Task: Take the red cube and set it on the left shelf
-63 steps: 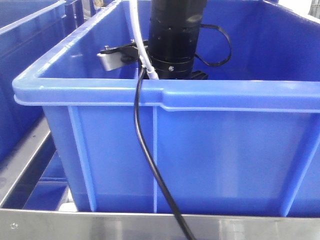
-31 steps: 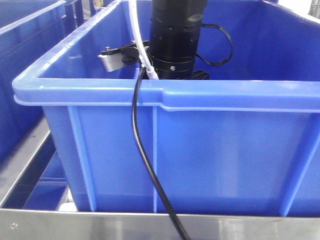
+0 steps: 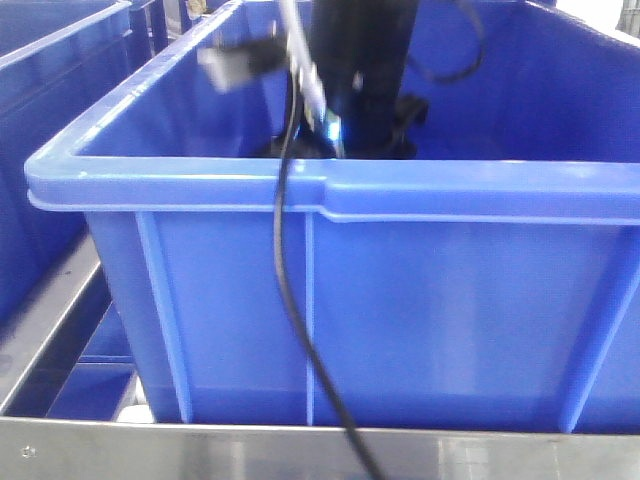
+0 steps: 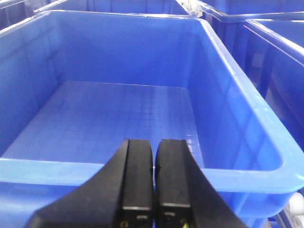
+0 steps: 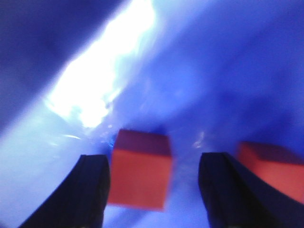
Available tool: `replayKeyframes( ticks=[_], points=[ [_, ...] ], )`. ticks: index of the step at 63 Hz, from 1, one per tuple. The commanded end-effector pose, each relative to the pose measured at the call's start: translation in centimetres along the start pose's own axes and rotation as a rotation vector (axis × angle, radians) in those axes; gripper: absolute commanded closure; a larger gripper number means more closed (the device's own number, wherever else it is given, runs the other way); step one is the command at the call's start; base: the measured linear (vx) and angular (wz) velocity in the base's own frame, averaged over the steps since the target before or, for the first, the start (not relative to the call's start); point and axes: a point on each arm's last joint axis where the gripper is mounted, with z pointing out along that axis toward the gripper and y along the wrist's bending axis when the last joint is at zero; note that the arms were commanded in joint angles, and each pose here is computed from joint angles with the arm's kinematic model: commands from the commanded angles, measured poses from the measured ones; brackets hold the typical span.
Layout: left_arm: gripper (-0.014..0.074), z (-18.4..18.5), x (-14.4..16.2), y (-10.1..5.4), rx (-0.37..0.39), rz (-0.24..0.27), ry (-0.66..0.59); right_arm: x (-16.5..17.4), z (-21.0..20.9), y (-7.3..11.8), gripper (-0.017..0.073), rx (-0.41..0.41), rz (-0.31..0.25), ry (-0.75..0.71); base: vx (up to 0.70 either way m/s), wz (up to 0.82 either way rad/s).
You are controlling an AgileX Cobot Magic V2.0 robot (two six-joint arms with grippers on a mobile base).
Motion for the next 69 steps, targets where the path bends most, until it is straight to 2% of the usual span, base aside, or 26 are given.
replayKeyframes(
  ticks=[1, 9, 19, 25, 42, 58, 69],
  points=[
    [0.0492, 0.0, 0.0, 0.1, -0.005, -0.012, -0.075, -1.4, -5.5, -1.0, 0.0069, 0.027, -0.002, -0.19, 0.0, 0.0],
    [0.0492, 0.0, 0.0, 0.1, -0.005, -0.012, -0.075, -1.4, -8.5, -1.3, 0.0168, 0.031, 0.005, -0.28, 0.0, 0.0],
    [0.0492, 0.0, 0.0, 0.1, -0.005, -0.012, -0.075, -0.9, -13.1, -1.7, 0.0405, 0.036, 0.017, -0.413, 0.0, 0.0],
    [0.0492, 0.0, 0.0, 0.1, -0.005, -0.012, -0.075, 0.1, -15.3, -1.9, 0.0515, 0.037, 0.018, -0.498, 0.0, 0.0],
    [0.0492, 0.0, 0.0, 0.1, -0.005, -0.012, -0.075, 6.2, -17.1, -1.7, 0.0502, 0.041, 0.0, -0.657, 0.0, 0.0],
    [0.0492, 0.0, 0.0, 0.1, -0.005, -0.012, -0.075, 13.1, -17.2, -2.1, 0.0502, 0.062, 0.022, -0.748, 0.0, 0.0],
    [0.0492, 0.0, 0.0, 0.1, -0.005, -0.012, -0.075, 17.5, -18.7, -1.8, 0.0502, 0.073, 0.029, -0.902, 0.0, 0.0]
  ],
)
